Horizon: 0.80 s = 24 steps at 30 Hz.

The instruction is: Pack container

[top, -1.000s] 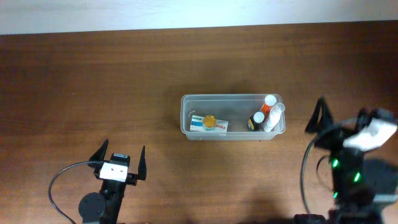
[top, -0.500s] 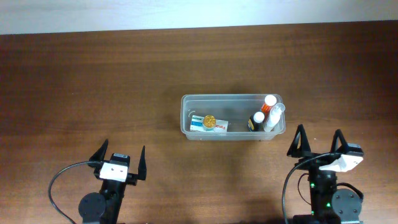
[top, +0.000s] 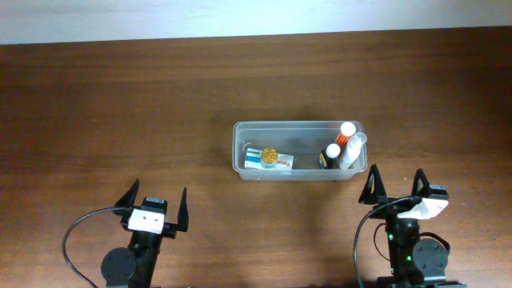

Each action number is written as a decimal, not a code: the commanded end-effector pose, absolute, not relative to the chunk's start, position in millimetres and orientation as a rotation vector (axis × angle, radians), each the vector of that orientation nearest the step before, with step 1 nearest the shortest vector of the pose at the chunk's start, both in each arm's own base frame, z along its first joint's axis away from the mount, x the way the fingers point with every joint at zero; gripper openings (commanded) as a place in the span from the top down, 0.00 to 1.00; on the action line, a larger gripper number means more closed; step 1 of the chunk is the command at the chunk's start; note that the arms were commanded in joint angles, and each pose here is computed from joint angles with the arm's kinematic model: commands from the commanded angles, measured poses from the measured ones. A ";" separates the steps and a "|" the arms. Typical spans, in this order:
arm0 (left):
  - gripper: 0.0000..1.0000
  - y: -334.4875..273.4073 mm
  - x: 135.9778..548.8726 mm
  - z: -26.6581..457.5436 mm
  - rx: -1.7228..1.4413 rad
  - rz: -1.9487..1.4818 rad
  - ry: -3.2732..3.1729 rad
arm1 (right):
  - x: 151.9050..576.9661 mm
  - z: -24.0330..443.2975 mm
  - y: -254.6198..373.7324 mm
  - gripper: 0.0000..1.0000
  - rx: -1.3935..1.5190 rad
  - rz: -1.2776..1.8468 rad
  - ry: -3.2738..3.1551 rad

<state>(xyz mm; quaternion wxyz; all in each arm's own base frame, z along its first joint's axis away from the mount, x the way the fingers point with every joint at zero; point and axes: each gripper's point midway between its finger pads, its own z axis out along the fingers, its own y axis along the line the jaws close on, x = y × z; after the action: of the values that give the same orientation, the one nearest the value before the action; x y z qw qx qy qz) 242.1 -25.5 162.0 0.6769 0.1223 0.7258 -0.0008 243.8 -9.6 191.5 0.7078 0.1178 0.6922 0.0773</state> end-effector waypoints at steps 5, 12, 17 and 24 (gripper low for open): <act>0.00 -25.9 241.9 161.6 0.289 0.004 1.624 | 246.2 160.9 -5.0 0.02 0.230 0.159 1.614; 0.00 -25.9 241.9 161.6 0.289 0.004 1.624 | 245.9 156.3 -4.6 0.01 0.223 0.152 1.633; 0.00 -25.9 241.9 161.6 0.289 0.004 1.624 | 246.0 156.4 -4.6 0.02 0.223 0.152 1.633; 0.00 -25.8 241.9 161.6 0.289 0.005 1.624 | 246.0 156.4 -4.6 0.02 0.223 0.152 1.633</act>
<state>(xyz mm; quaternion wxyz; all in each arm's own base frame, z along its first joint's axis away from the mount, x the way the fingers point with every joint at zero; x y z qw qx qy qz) 242.1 -25.5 162.1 0.6770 0.1224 0.7257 -0.0008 246.2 -8.2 158.8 0.6777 0.1091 0.7242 0.0660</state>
